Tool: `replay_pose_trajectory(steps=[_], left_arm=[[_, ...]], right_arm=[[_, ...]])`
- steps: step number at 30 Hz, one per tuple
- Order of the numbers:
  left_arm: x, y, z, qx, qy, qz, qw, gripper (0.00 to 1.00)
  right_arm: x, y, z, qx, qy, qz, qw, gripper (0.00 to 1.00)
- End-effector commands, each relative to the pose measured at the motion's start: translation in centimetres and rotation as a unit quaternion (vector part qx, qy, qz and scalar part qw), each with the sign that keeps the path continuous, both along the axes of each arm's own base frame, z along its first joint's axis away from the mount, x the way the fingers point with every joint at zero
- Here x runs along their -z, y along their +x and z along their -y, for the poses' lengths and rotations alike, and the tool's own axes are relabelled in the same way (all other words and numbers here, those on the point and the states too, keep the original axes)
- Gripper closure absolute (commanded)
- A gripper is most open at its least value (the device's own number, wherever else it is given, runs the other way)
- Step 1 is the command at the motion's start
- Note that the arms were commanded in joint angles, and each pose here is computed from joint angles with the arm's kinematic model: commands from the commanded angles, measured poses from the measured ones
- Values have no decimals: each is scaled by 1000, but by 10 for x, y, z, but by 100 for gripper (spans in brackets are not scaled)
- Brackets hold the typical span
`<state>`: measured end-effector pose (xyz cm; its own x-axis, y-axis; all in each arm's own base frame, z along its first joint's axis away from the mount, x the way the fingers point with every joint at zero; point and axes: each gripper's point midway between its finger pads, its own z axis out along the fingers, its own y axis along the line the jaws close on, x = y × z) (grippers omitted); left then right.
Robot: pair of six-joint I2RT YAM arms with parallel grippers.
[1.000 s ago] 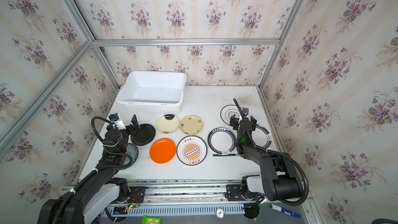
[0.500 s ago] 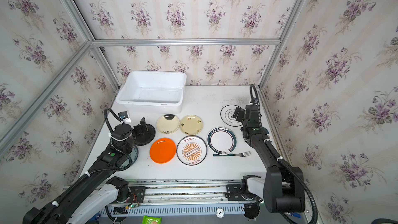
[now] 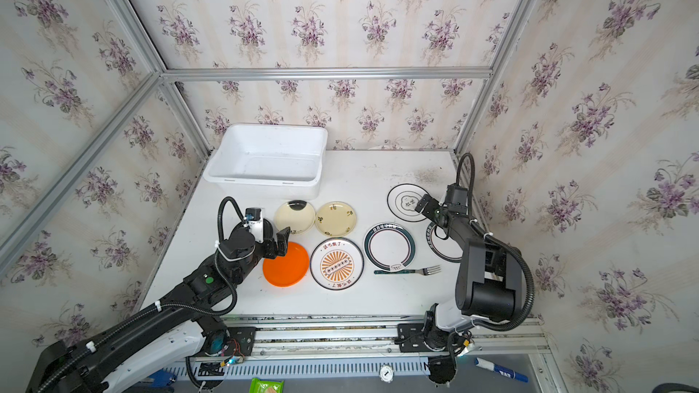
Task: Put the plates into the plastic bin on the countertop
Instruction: 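Move right gripper to the white teal-rimmed plate while left gripper moves over orange plate, then pinch the rim of the white teal-rimmed plate with the right gripper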
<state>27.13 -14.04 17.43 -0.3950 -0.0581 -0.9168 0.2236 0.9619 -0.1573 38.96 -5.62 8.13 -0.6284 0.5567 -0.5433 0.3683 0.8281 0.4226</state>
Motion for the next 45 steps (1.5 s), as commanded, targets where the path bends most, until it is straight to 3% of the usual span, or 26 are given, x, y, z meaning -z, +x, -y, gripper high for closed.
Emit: replay_pose_trajectory(steps=[1,7,15,19,28,39,45], left_arm=[[-15,-3,8,21,-40,33,998,1],[-17,-5,7,25,-38,43,998,1],[-14,-9,31,86,-65,54,993,1],[-15,-10,36,104,-67,64,990,1],[-13,-9,41,117,-61,75,988,1],[-8,-7,43,121,-50,75,989,1],[-8,-7,42,120,-48,76,989,1]], right_arm=[[-11,11,-1,-11,1,15,1000,1],[-9,26,4,-16,-5,-5,1000,2],[10,45,-5,-49,29,-21,998,12],[24,44,7,-31,4,-56,998,22],[28,38,23,-3,-36,-59,998,23],[39,51,9,-17,50,-43,998,35],[46,52,12,-6,80,-47,996,51]])
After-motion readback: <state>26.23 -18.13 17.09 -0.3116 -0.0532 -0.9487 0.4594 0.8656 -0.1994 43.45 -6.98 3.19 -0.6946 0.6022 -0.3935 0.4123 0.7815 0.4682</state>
